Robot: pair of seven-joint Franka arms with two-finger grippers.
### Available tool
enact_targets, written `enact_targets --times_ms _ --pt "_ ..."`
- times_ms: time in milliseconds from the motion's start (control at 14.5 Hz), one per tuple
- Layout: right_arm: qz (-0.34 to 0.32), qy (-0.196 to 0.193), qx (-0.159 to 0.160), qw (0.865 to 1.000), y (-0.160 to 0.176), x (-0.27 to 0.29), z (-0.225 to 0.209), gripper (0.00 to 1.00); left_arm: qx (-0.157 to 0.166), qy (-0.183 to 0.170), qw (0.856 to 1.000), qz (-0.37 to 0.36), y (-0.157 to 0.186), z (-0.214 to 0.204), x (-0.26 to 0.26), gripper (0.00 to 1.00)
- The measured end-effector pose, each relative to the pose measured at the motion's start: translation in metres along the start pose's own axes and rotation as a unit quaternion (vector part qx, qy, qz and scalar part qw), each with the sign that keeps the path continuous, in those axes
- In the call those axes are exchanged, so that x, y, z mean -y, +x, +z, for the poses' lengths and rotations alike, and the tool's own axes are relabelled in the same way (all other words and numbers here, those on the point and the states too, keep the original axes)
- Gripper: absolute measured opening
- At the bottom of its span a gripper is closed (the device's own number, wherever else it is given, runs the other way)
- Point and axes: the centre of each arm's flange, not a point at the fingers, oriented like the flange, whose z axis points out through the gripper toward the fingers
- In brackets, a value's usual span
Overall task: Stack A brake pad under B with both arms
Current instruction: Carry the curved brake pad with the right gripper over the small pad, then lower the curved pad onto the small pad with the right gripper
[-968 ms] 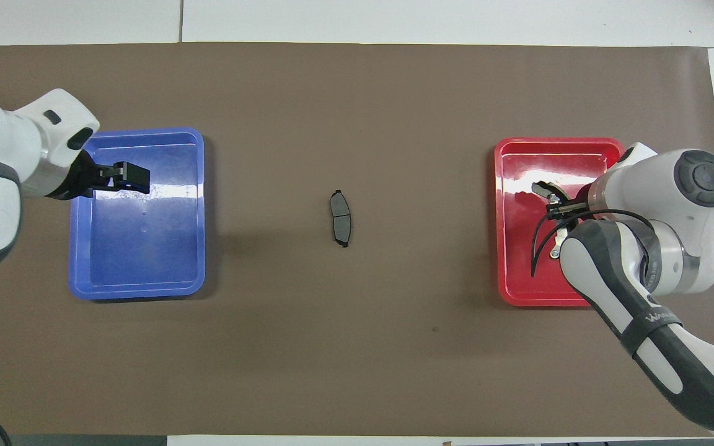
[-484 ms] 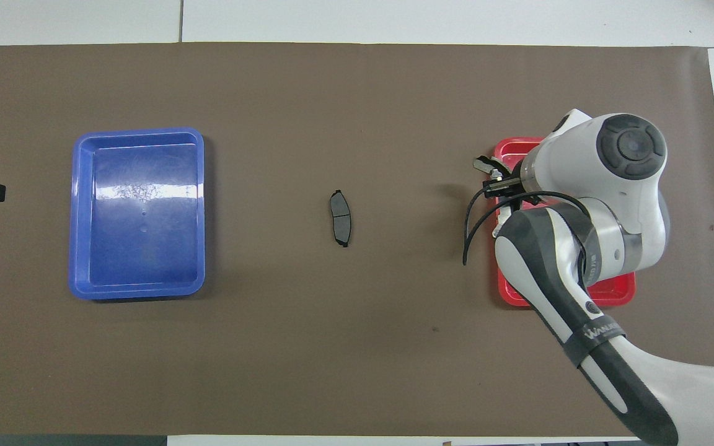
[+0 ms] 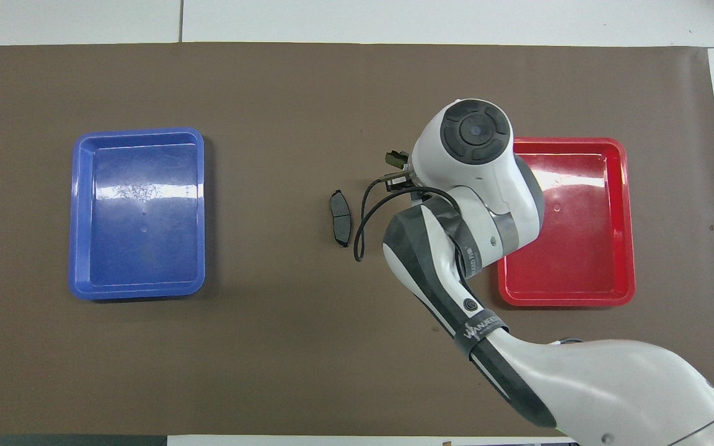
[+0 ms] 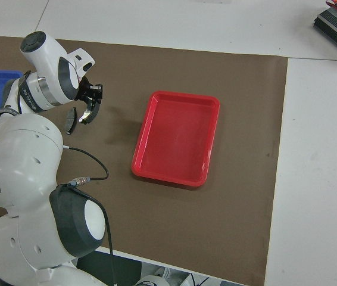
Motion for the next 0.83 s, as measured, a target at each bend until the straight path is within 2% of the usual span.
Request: enact_targets --times_ms 415,830 --pt "0.018 0.012 -0.008 1.000 -0.001 0.068 0.027 0.42 0.006 -0.001 1.000 -0.001 0.000 0.004 0.001 1.00" --pt "0.006 0.024 -0.017 1.000 -0.007 0.093 0.041 0.42 0.006 -0.001 1.000 -0.005 -0.001 0.004 0.005 1.00"
